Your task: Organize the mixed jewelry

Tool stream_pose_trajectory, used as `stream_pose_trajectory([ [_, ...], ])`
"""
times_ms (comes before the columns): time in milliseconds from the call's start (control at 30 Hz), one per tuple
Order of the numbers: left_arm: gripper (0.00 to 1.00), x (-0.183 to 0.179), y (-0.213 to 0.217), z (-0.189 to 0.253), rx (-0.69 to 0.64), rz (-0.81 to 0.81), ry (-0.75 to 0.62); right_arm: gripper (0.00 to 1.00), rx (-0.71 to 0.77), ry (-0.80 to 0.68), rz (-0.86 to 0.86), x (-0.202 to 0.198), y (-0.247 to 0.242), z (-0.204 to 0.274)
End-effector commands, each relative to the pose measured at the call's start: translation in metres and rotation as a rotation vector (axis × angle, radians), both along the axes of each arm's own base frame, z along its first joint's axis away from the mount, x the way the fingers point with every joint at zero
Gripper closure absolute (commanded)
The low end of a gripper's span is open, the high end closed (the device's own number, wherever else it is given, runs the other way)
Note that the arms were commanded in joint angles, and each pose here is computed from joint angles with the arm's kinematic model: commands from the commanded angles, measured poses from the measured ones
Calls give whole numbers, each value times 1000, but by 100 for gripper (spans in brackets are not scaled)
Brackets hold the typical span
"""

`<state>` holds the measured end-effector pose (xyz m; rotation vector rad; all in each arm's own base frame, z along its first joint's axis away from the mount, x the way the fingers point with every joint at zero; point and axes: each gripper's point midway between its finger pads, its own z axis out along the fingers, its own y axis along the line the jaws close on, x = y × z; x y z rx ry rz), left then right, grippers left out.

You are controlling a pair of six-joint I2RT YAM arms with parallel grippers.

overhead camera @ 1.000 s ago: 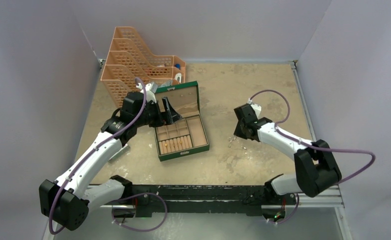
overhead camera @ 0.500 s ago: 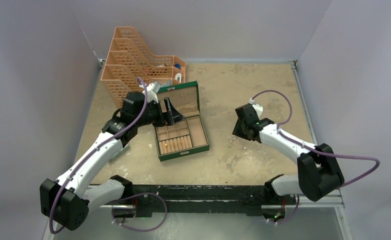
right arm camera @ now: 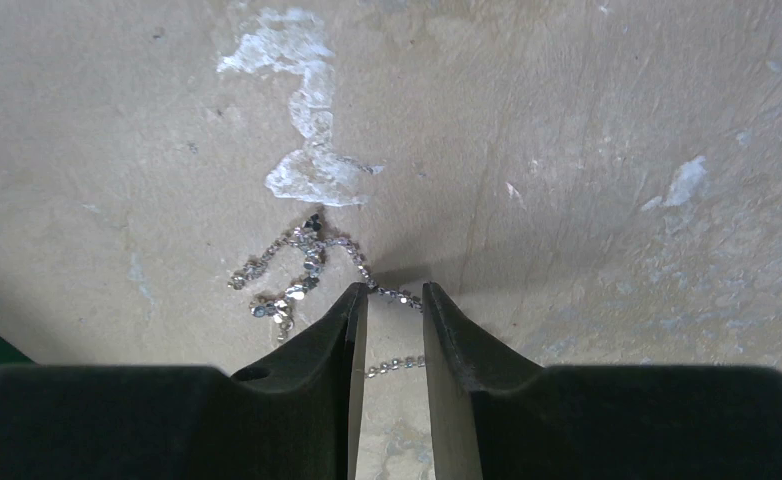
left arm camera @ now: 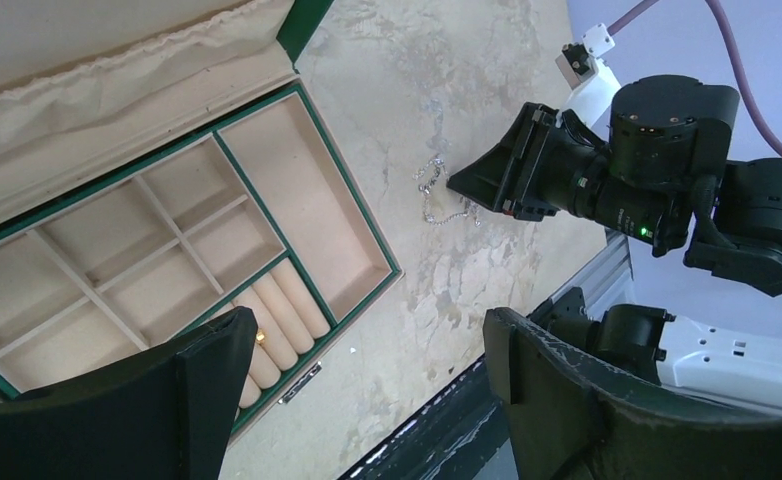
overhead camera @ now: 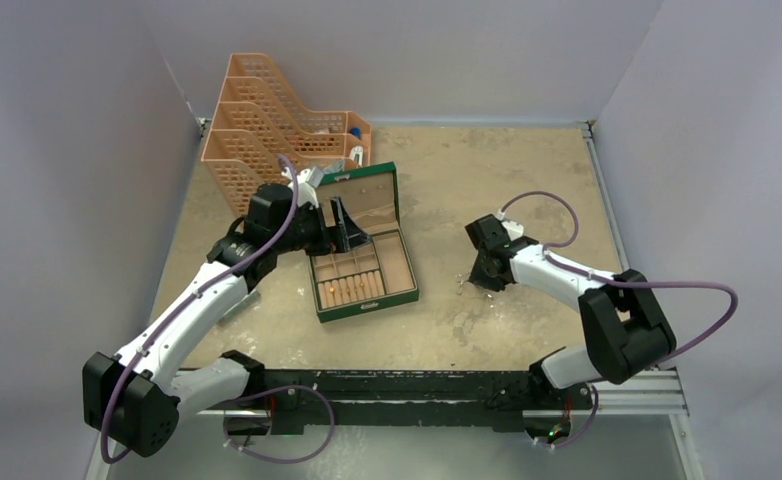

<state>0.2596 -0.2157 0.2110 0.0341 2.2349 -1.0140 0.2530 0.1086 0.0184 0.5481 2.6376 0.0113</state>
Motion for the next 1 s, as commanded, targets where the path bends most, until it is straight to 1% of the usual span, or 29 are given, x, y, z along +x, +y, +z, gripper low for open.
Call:
stream_pose_trajectory([
  [0, 15, -2, -1, 7, -14, -33, -43, 71, -22, 46, -14, -8, -4, -3],
  [133, 12, -5, -4, 10, -35, -58, -58, 73, -36, 60, -7, -6, -4, -6],
  [200, 12, -6, -5, 10, -39, -64, -62, 76, -48, 71, -1, -5, -4, -7],
  [400, 13, -10, -10, 13, -61, -105, -80, 99, -24, 39, 33, 7, 5, -4],
  [433, 15, -11, -10, 13, -62, -113, -85, 100, -27, 41, 38, 7, 5, -5],
  [533, 19, -13, -14, 15, -72, -159, -113, 100, -47, 42, 41, 9, 2, -6],
  [667, 21, -17, -20, 22, -96, -214, -141, 100, -65, -11, 32, 21, 0, 7],
  [967, 22, -9, -24, 18, -85, -181, -145, 100, -76, -118, 18, 31, -6, 43],
])
